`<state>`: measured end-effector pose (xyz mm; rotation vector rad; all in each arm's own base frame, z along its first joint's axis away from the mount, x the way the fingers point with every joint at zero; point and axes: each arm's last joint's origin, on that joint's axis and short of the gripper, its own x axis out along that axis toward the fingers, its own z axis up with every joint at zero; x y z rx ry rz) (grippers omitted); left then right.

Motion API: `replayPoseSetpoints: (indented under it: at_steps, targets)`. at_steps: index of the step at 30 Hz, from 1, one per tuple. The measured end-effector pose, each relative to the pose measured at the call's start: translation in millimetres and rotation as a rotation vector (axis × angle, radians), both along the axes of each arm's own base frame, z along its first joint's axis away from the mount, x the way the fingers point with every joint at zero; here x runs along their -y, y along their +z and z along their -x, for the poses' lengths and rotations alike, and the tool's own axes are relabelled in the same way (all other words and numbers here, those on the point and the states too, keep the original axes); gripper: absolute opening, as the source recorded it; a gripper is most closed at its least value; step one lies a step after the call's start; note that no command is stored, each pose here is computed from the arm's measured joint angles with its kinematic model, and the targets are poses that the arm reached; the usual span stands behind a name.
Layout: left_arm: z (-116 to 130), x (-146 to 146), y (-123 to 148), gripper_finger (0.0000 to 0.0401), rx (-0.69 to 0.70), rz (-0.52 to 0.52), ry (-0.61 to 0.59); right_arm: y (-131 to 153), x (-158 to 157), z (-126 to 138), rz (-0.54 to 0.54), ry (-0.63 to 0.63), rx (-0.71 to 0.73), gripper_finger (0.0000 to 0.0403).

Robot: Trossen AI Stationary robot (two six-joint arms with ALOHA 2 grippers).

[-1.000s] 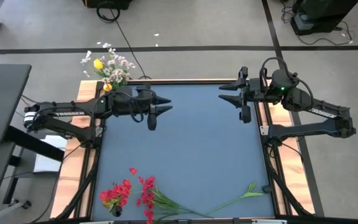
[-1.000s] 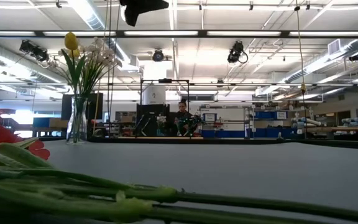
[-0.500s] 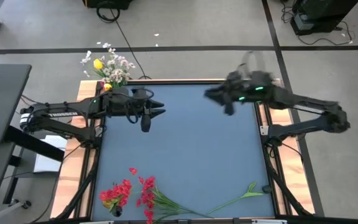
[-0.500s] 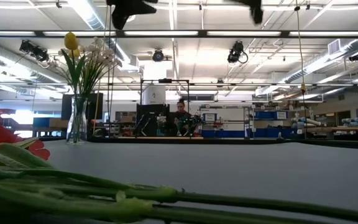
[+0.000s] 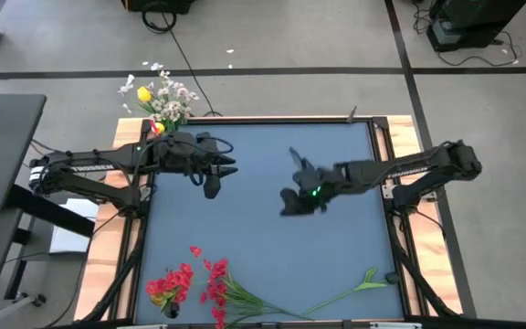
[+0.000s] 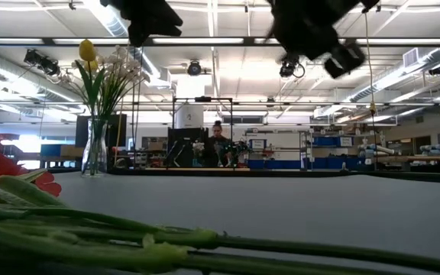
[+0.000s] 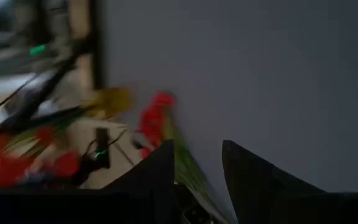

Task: Sort flowers into vase by color
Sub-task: Put the black flowers into the yellow vase

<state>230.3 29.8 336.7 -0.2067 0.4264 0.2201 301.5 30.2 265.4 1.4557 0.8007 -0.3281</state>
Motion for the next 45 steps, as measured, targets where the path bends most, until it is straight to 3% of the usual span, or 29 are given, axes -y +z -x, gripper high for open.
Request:
replayPoseSetpoints:
  at_steps: [5, 10, 16, 23, 31, 36, 45]
  targets:
    - [1.7, 0.2, -3.4, 0.0130, -0.040, 0.001, -0.002, -18.5, -41.6, 4.9, -0.178, -0.080, -0.214, 0.0144]
    - [3.1, 1.1, -6.2, 0.0130, -0.077, -0.016, -0.044, -24.9, -83.0, 19.3, -0.323, -0.073, -0.378, 0.0144]
    - [4.8, 1.8, -9.5, 0.0130, -0.126, -0.073, -0.096, -26.7, -121.6, 44.7, -0.325, 0.196, -0.491, 0.0144]
    - [4.6, 1.9, -9.1, 0.0130, -0.130, -0.133, -0.128, -35.4, -136.2, 72.4, -0.094, 0.435, -0.550, 0.0144]
    - [4.6, 1.8, -9.0, 0.0130, -0.129, -0.125, -0.124, -42.0, -144.4, 97.9, 0.390, 0.922, -0.406, 0.0142]
    - [4.6, 1.8, -9.1, 0.0130, -0.125, -0.104, -0.113, -42.2, -155.6, 109.0, 0.508, 1.202, -0.289, 0.0145]
    - [4.4, 1.5, -9.1, 0.0130, -0.117, -0.050, -0.074, -75.1, -185.0, 117.3, 0.635, 1.339, -0.332, 0.0171]
